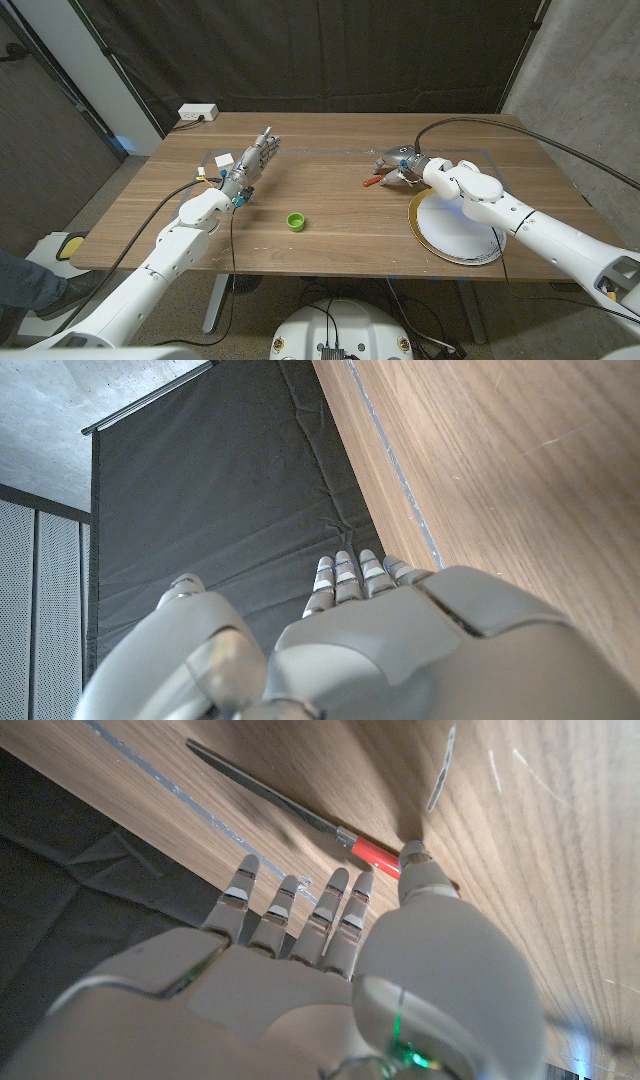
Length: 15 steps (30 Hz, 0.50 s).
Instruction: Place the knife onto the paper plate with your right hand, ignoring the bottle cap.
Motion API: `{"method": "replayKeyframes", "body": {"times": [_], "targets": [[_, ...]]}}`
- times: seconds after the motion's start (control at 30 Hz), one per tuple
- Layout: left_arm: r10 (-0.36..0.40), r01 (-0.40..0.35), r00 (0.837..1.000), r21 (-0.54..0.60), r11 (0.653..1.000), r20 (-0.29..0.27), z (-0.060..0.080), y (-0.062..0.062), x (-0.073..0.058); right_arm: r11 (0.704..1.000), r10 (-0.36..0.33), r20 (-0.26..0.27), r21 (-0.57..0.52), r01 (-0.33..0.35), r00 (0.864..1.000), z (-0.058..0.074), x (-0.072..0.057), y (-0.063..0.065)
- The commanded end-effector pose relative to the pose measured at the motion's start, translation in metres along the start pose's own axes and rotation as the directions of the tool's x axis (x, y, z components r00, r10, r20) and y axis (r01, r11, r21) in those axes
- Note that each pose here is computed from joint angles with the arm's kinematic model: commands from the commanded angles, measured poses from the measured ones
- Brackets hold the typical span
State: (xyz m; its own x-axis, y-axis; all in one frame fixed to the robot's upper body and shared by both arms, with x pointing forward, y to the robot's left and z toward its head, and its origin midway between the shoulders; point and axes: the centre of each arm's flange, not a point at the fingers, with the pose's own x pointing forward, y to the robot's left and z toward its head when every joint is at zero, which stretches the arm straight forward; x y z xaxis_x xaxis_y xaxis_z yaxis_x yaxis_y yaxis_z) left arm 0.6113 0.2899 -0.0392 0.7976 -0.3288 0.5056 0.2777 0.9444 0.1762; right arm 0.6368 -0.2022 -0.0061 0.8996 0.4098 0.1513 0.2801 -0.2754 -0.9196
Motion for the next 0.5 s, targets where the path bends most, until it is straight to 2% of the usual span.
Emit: {"method": "replayKeyframes", "body": {"times": [0.03,0.2,0.37,0.5], "targets": [[0.009,-0.009,1.000,-0.016,1.000,-0.002,-0.005,0.000,-0.001,0.999,-0.031,-0.019,-0.040,0.030,0.999,-0.002,0.000,0.012],[0.015,-0.015,1.000,-0.031,0.999,-0.004,-0.009,0.000,-0.003,0.996,-0.046,-0.030,-0.074,0.044,0.998,-0.003,0.000,0.021],[0.020,-0.020,1.000,-0.039,0.999,0.002,-0.009,0.000,-0.004,0.991,-0.088,-0.040,-0.104,0.083,0.995,-0.004,-0.001,0.026],[0.019,-0.019,1.000,-0.045,0.999,0.007,-0.009,-0.001,-0.004,0.989,-0.096,-0.052,-0.117,0.089,0.994,-0.006,0.000,0.029]]}}
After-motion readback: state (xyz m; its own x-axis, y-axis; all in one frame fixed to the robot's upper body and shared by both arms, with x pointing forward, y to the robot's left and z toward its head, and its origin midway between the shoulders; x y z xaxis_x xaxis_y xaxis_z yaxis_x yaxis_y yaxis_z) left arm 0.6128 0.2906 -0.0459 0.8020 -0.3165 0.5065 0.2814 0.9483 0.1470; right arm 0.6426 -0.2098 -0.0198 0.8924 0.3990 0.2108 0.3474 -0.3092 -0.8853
